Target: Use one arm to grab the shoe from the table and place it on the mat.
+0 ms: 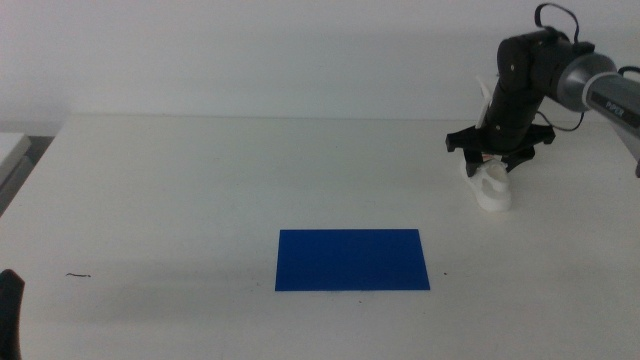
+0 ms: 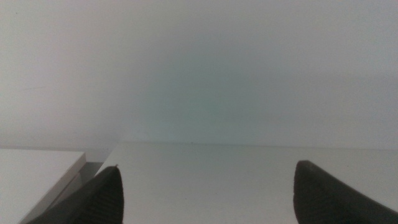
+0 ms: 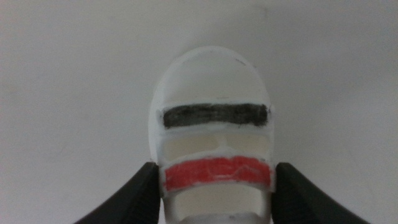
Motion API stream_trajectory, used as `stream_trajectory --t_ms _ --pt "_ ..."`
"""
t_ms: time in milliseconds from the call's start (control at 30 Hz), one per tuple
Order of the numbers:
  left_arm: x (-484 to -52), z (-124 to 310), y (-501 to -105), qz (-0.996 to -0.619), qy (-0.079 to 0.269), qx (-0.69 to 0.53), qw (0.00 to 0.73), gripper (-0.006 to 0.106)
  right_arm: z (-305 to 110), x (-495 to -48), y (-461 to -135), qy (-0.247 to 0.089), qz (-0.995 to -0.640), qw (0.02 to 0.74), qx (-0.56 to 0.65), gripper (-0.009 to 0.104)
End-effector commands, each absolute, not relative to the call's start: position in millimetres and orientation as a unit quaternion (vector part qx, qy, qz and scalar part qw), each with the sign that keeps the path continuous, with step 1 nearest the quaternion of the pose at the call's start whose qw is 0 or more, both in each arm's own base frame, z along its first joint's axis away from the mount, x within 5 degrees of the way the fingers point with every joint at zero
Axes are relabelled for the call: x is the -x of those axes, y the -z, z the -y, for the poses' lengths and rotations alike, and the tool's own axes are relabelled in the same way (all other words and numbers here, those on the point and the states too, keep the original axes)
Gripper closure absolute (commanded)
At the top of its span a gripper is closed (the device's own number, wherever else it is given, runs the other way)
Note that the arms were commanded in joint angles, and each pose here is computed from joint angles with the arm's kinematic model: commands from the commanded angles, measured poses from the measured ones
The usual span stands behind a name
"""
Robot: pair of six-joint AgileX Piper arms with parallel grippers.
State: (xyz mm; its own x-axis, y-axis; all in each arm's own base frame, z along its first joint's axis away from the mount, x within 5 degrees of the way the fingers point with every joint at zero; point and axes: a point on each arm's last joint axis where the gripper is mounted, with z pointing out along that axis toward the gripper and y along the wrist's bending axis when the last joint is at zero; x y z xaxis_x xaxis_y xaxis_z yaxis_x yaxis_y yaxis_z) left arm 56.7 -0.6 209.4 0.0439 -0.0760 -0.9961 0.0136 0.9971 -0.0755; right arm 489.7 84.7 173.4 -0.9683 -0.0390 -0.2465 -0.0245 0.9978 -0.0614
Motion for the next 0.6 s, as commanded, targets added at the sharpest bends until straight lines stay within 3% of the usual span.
stream_trajectory --t_ms 0,233,567 --pt "-56 1 -211 -0.685 0.032 0.023 0.727 0.007 -94 -482 -211 0.033 -0.988 0.146 0.033 0.081" --pt "-56 1 -211 -0.685 0.032 0.023 0.727 0.007 -164 -440 -277 0.032 -0.976 0.193 0.096 0.081" --pt "-56 1 -211 -0.685 0.032 0.023 0.727 0.007 -268 -377 -270 0.005 -0.971 0.181 0.158 0.081"
